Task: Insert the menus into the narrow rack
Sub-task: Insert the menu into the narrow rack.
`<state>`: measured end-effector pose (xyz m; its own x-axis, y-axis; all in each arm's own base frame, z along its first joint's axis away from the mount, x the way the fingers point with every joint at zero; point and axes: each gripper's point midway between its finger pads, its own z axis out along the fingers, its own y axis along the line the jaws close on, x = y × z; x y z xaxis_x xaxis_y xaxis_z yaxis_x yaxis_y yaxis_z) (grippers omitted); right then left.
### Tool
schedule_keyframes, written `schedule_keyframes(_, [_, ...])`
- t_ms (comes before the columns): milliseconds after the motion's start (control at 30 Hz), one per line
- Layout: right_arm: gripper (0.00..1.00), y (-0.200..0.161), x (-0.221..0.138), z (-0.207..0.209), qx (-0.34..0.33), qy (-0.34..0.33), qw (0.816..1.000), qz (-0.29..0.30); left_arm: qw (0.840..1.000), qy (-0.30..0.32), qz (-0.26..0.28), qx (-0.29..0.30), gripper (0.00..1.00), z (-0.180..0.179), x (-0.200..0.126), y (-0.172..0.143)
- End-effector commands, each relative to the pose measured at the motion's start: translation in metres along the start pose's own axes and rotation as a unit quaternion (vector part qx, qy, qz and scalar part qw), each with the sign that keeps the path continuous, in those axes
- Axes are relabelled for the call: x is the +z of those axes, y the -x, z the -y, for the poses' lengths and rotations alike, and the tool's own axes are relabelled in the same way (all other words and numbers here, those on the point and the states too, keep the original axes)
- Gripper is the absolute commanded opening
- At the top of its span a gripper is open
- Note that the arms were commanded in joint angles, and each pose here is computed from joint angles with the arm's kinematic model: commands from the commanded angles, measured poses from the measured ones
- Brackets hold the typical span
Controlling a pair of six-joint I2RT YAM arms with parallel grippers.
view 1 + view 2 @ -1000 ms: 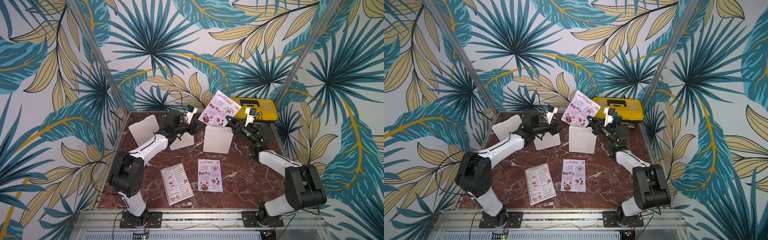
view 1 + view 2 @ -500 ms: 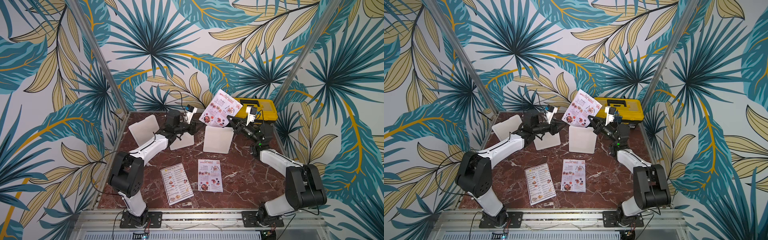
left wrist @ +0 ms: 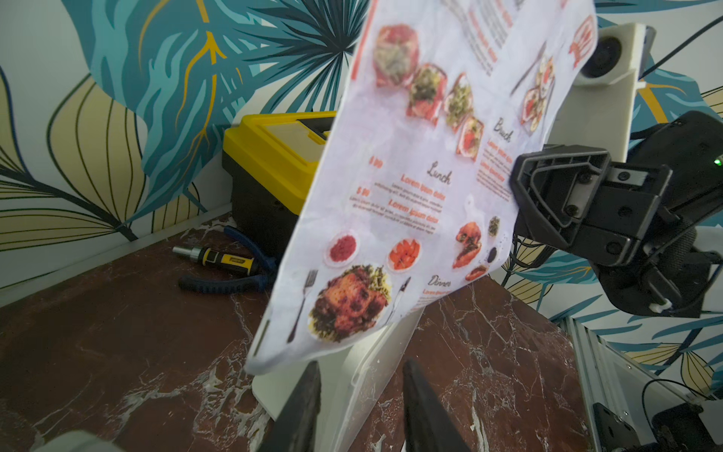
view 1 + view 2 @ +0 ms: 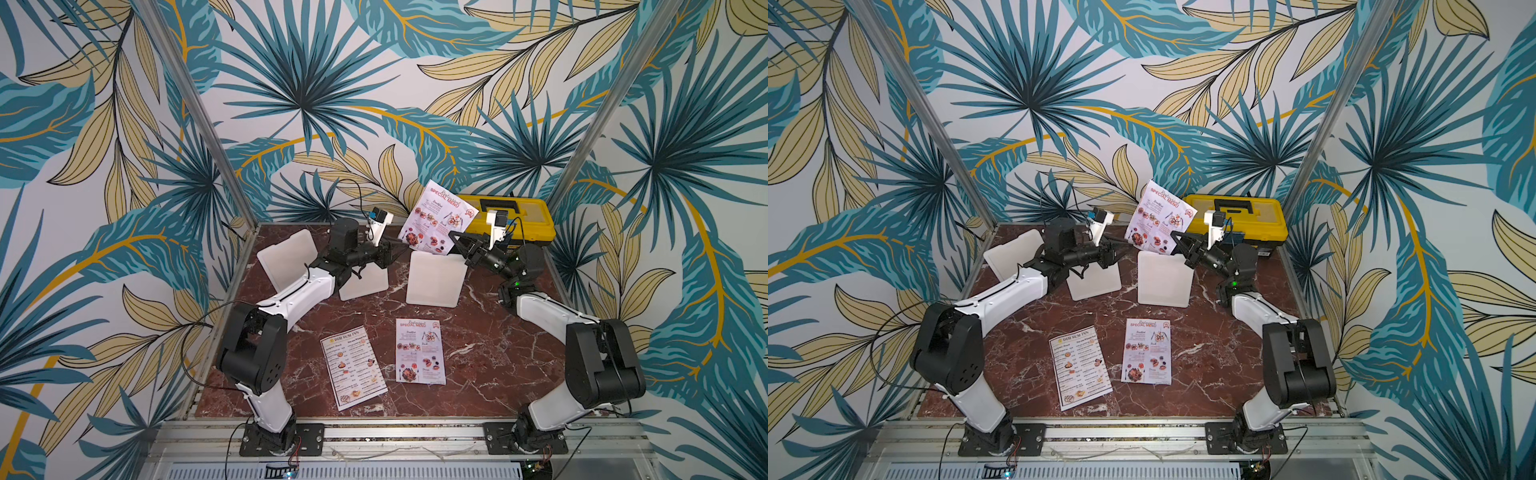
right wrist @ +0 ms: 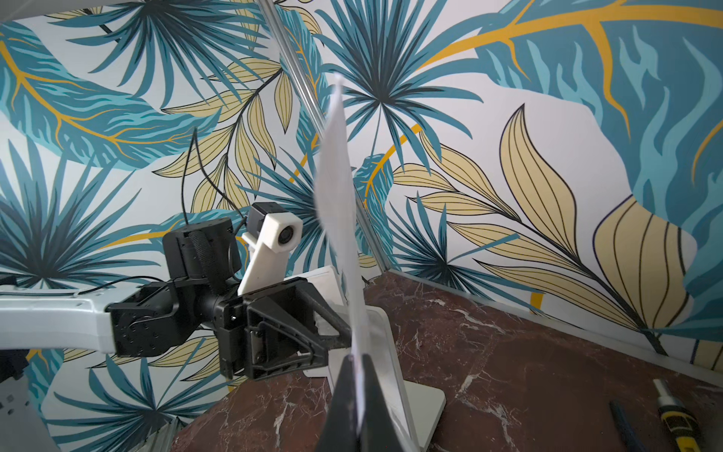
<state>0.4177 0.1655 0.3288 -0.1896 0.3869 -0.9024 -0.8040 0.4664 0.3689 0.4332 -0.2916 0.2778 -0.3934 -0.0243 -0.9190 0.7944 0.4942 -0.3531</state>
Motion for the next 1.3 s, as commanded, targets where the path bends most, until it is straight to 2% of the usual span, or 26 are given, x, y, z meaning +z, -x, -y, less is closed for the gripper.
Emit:
schedule_keyframes(0, [0.0, 0.003, -0.004, -0.016, -0.033, 0.032, 0.999, 0.002, 0.999, -0.006, 0.035, 0.021, 0.37, 0.002, -0.011, 0.03])
schedule_keyframes(267, [0.0, 0.006, -0.003, -0.017, -0.035, 0.034, 0.999, 0.001, 0.997, -0.023, 0.045, 0.053, 0.42, 0.008, -0.015, 0.043])
schedule_keyframes(500, [0.0, 0.007, -0.003, -0.019, -0.035, 0.037, 0.999, 0.003, 0.996, -0.033, 0.047, 0.071, 0.45, 0.002, -0.006, 0.05])
schedule_keyframes(867, [0.0, 0.009, -0.001, -0.018, -0.035, 0.039, 0.999, 0.003, 0.994, -0.081, 0.025, 0.075, 0.44, -0.001, 0.012, 0.034])
schedule_keyframes(1033, [0.0, 0.01, 0.0, -0.017, -0.034, 0.038, 0.999, 0.004, 0.993, -0.09, 0.019, 0.074, 0.37, -0.001, 0.014, 0.028])
schedule_keyframes(1267, [0.0, 0.01, 0.001, -0.009, -0.028, 0.03, 0.999, 0.007, 0.993, -0.094, 0.02, 0.073, 0.11, 0.004, 0.009, 0.029])
